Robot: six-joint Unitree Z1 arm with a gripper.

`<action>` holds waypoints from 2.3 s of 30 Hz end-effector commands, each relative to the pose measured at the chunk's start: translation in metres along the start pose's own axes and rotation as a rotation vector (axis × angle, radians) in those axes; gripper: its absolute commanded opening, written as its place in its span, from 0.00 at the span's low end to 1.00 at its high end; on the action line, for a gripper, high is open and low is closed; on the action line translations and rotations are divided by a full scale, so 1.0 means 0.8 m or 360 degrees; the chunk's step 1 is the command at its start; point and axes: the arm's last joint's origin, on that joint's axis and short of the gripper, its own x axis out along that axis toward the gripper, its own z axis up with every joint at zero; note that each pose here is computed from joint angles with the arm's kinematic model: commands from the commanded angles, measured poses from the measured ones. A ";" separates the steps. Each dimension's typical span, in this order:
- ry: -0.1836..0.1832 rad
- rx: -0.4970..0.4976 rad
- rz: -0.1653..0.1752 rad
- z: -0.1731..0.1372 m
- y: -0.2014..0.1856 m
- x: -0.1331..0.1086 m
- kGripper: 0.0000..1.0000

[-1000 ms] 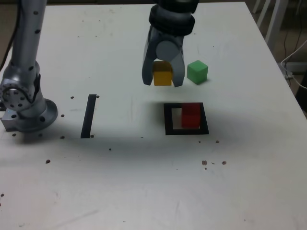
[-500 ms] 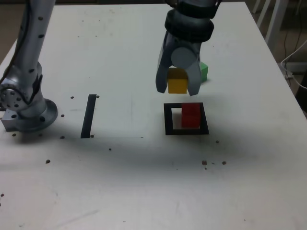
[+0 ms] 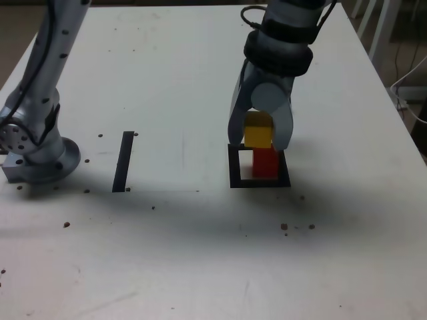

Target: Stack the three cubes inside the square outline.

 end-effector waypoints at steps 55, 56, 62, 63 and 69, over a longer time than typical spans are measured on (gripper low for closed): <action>0.0022 0.0037 -0.0029 0.026 0.008 0.029 0.71; 0.0023 0.0039 -0.0030 0.026 0.008 0.029 0.79; 0.0028 0.0040 -0.0031 0.025 0.010 0.031 0.95; 0.0029 0.0039 -0.0031 0.025 0.010 0.031 0.96; 0.0021 0.0032 -0.0009 0.017 0.012 0.028 0.98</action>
